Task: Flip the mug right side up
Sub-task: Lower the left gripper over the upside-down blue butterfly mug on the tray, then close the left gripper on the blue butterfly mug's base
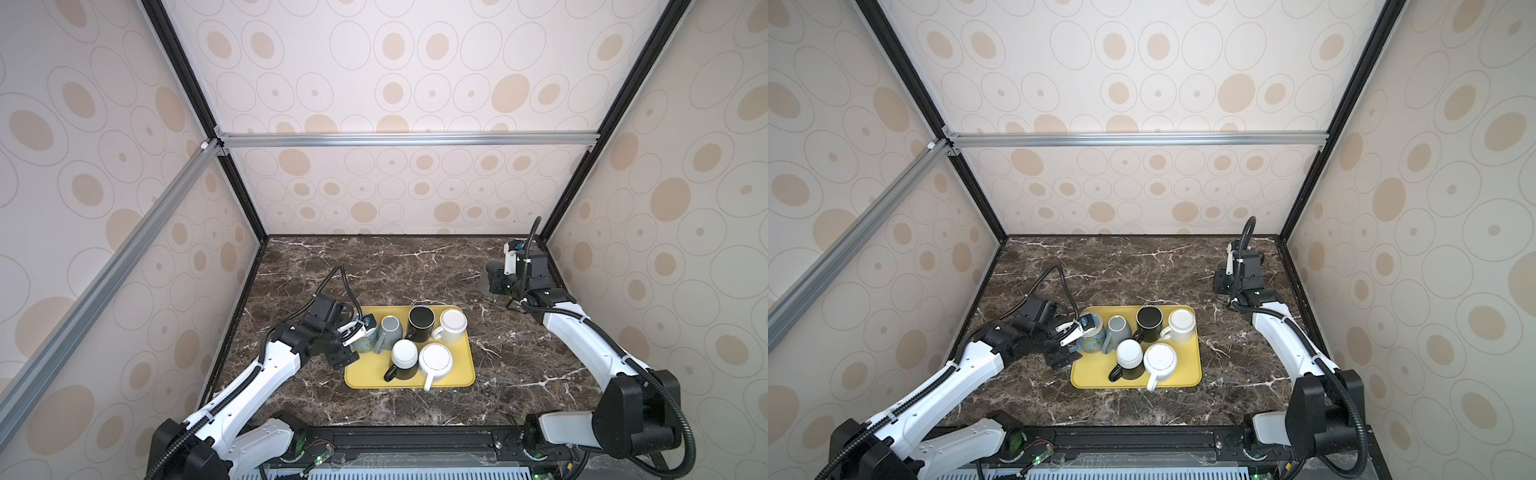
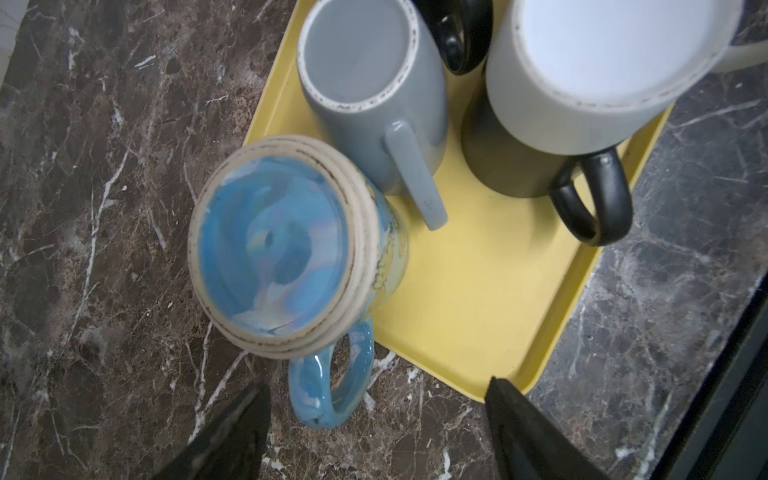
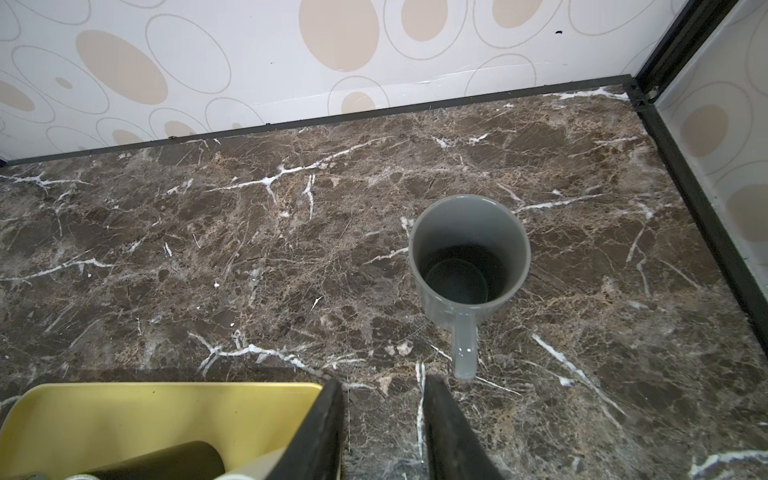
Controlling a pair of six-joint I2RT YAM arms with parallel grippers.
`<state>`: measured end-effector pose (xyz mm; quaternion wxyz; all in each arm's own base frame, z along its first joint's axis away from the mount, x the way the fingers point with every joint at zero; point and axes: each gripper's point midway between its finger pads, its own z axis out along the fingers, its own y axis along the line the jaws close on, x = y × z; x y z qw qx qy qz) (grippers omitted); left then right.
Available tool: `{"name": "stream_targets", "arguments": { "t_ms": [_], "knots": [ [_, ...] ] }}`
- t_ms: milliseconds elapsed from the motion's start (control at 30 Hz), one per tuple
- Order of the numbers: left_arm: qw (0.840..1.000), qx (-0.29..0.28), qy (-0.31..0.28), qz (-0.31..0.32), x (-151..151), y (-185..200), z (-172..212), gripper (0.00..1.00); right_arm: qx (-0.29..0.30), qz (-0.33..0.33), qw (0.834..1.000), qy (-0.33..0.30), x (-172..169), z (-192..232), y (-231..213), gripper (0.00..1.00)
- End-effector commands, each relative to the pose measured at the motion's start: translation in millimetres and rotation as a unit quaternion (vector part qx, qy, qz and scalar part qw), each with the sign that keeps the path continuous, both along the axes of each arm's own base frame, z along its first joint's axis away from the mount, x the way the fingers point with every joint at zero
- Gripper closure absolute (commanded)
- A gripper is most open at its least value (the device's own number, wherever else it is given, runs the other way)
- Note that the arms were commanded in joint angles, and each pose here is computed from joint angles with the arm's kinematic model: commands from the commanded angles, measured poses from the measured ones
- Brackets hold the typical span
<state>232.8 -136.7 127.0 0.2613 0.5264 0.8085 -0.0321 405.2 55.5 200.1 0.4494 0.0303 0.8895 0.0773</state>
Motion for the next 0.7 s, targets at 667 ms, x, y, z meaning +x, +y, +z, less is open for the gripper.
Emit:
{"name": "stream_targets", "arguments": {
  "t_ms": [667],
  "knots": [
    [0.999, 0.017, 0.006, 0.039, 15.7, 15.3, -13.2, 0.24, 0.006, 0.010, 1.000, 0.004, -8.3, -8.5, 5.1, 0.65]
  ]
}}
